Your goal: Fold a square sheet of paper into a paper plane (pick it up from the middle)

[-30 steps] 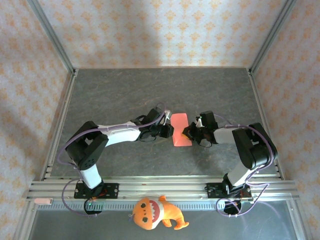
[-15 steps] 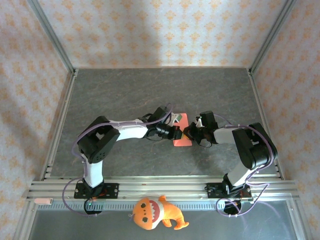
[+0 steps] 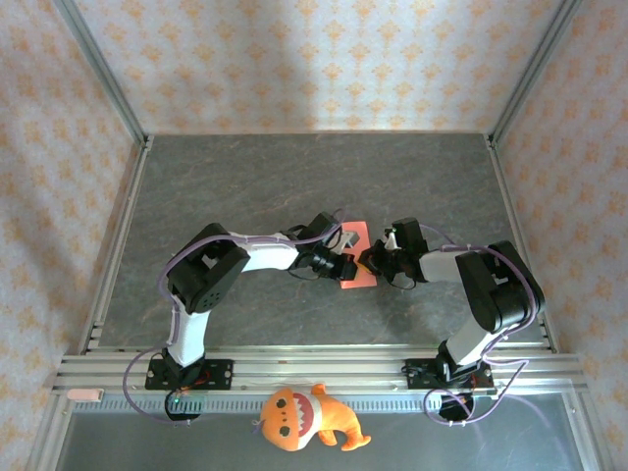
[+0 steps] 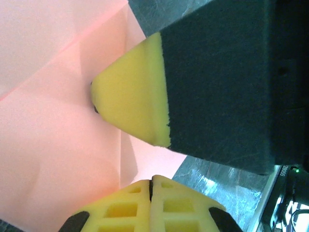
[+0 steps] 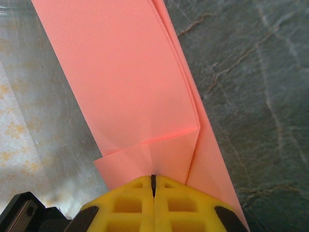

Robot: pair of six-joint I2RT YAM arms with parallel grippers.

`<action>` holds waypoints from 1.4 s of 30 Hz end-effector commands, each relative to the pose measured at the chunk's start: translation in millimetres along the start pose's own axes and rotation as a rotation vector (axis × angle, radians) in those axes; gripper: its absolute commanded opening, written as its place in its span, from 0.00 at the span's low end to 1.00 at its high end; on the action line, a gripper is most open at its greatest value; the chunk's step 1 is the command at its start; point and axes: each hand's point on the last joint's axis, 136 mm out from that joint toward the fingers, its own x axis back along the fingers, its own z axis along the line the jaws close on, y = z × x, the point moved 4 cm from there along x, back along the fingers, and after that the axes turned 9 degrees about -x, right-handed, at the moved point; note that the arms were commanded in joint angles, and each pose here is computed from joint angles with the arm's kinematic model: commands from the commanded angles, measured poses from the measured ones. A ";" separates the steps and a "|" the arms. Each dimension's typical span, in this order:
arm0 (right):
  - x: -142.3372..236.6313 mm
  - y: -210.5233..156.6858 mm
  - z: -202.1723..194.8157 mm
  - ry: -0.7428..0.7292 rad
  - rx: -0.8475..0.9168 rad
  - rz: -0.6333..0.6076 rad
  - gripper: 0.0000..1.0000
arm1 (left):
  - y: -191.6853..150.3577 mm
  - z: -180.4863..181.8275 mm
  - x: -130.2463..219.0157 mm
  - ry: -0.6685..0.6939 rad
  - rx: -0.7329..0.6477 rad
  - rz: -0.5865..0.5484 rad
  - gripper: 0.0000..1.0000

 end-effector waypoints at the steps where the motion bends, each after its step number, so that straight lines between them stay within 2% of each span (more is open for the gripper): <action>1: -1.7 -7.8 -46.8 -0.185 -0.091 -0.019 0.00 | -1.9 5.2 -3.3 0.046 -0.017 0.030 0.03; 7: -1.7 -7.8 -47.1 -0.187 -0.089 -0.018 0.00 | -7.7 13.9 1.2 0.117 -0.027 0.044 0.03; 13: -2.2 -7.9 -48.5 -0.191 -0.089 -0.018 0.00 | -8.2 13.1 5.1 0.130 -0.039 0.046 0.03; 20: -2.3 -8.0 -49.1 -0.194 -0.089 -0.018 0.00 | 3.9 -7.8 17.3 0.074 -0.066 -0.008 0.04; 25: -2.5 -7.9 -49.1 -0.194 -0.089 -0.017 0.00 | 5.0 -21.5 15.5 0.034 -0.093 0.005 0.04; 33: -2.5 -7.8 -49.0 -0.195 -0.090 -0.017 0.00 | -0.1 -15.3 -1.7 0.039 -0.090 0.056 0.04; 42: -2.7 -8.8 -51.0 -0.201 -0.088 -0.012 0.00 | -9.3 3.0 -2.1 0.127 -0.080 0.085 0.04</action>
